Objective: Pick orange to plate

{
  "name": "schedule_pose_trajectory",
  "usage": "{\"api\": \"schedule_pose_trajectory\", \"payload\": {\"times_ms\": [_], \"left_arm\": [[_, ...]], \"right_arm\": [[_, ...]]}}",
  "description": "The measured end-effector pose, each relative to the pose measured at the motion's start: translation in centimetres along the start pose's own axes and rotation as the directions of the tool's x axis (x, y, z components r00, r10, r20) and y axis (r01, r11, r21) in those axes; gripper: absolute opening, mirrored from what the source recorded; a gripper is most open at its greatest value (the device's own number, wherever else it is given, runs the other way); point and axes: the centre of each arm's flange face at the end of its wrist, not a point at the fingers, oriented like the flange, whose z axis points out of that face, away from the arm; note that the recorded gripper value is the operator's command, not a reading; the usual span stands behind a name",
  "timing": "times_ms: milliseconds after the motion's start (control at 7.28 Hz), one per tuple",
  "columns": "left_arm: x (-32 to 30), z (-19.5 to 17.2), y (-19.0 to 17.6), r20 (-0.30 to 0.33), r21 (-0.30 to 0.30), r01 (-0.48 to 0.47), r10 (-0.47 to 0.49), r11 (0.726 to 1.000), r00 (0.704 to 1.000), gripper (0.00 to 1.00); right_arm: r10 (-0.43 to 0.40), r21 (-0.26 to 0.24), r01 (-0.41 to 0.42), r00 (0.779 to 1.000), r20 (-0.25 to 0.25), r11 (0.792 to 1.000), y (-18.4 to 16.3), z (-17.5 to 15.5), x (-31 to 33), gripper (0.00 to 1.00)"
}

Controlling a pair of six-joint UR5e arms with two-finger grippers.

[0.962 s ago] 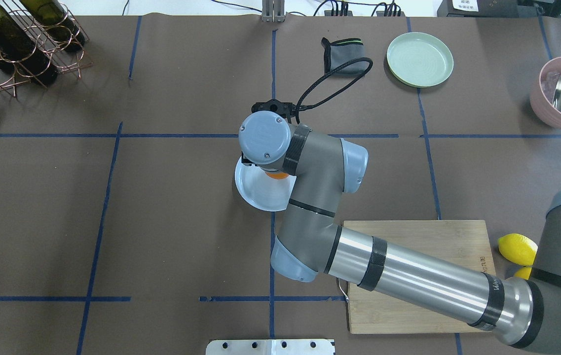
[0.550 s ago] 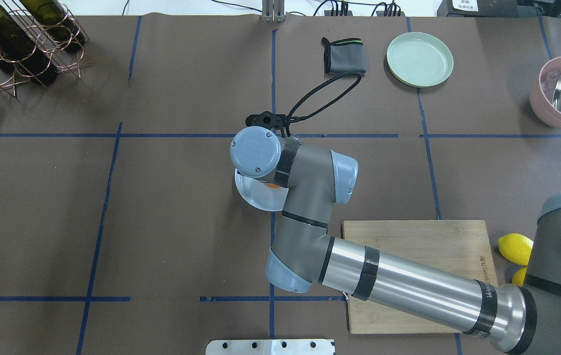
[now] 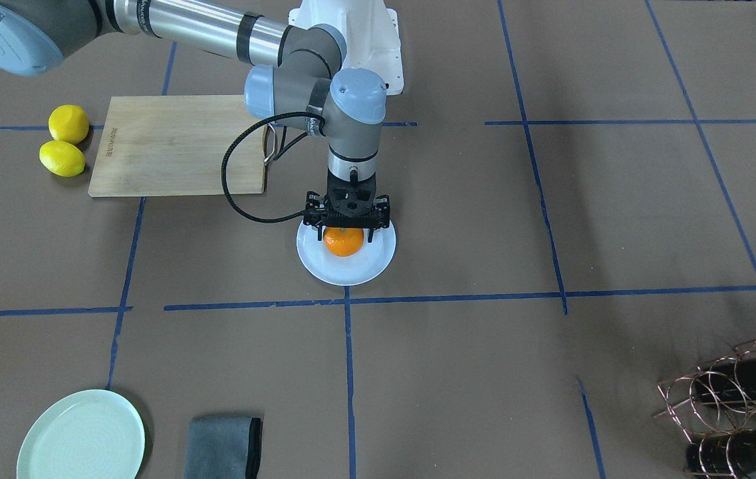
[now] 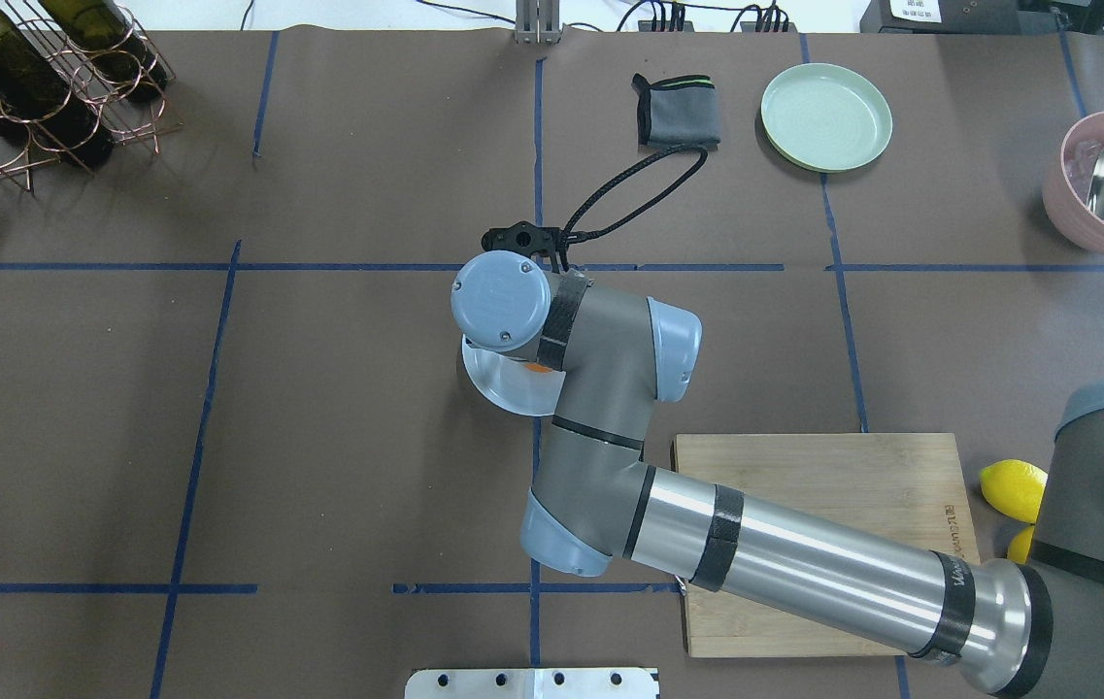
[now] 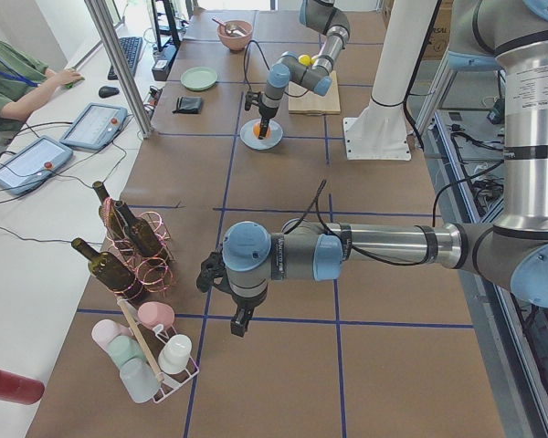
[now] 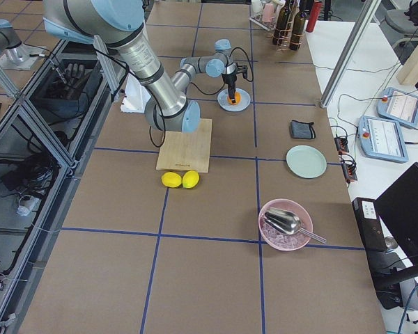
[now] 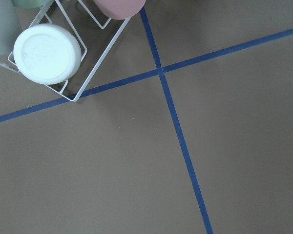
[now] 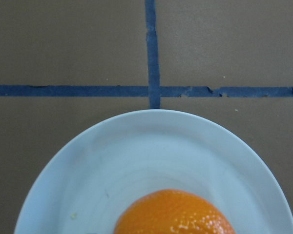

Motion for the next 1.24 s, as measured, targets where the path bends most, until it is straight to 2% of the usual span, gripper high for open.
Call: {"api": "schedule_pose_trajectory", "payload": {"times_ms": [275, 412, 687, 824, 962, 1237], "left_arm": [[0.0, 0.1, 0.0, -0.001, -0.001, 0.001, -0.001, 1.0, 1.0, 1.0], [0.0, 0.0, 0.0, 0.0, 0.0, 0.001, -0.001, 1.0, 1.0, 1.0], [0.1, -0.1, 0.1, -0.001, -0.001, 0.002, -0.002, 1.0, 1.0, 1.0], [0.1, 0.0, 0.2, -0.003, -0.002, 0.004, -0.004, 1.0, 1.0, 1.0], [0.2, 0.0, 0.2, -0.007, -0.003, 0.008, -0.008, 1.0, 1.0, 1.0], [0.1, 0.1, 0.3, -0.011, -0.007, 0.022, -0.023, 1.0, 1.0, 1.0]], "right_arm": [[-0.004, -0.003, 0.005, 0.999, 0.04, 1.0, -2.2, -2.7, 0.9, 1.0], [-0.02, -0.018, 0.021, 0.998, 0.057, 1.0, -4.9, -4.4, 3.0, 1.0], [-0.121, -0.058, 0.126, 0.989, 0.084, 0.99, -12.1, -6.4, 13.0, 1.0], [-0.199, -0.073, 0.206, 0.975, 0.098, 0.976, -15.8, -7.1, 21.0, 1.0], [-0.286, -0.083, 0.295, 0.952, 0.108, 0.952, -19.0, -7.8, 29.8, 1.0], [-0.421, -0.103, 0.432, 0.9, 0.114, 0.896, -22.3, -8.9, 48.3, 1.0]]}}
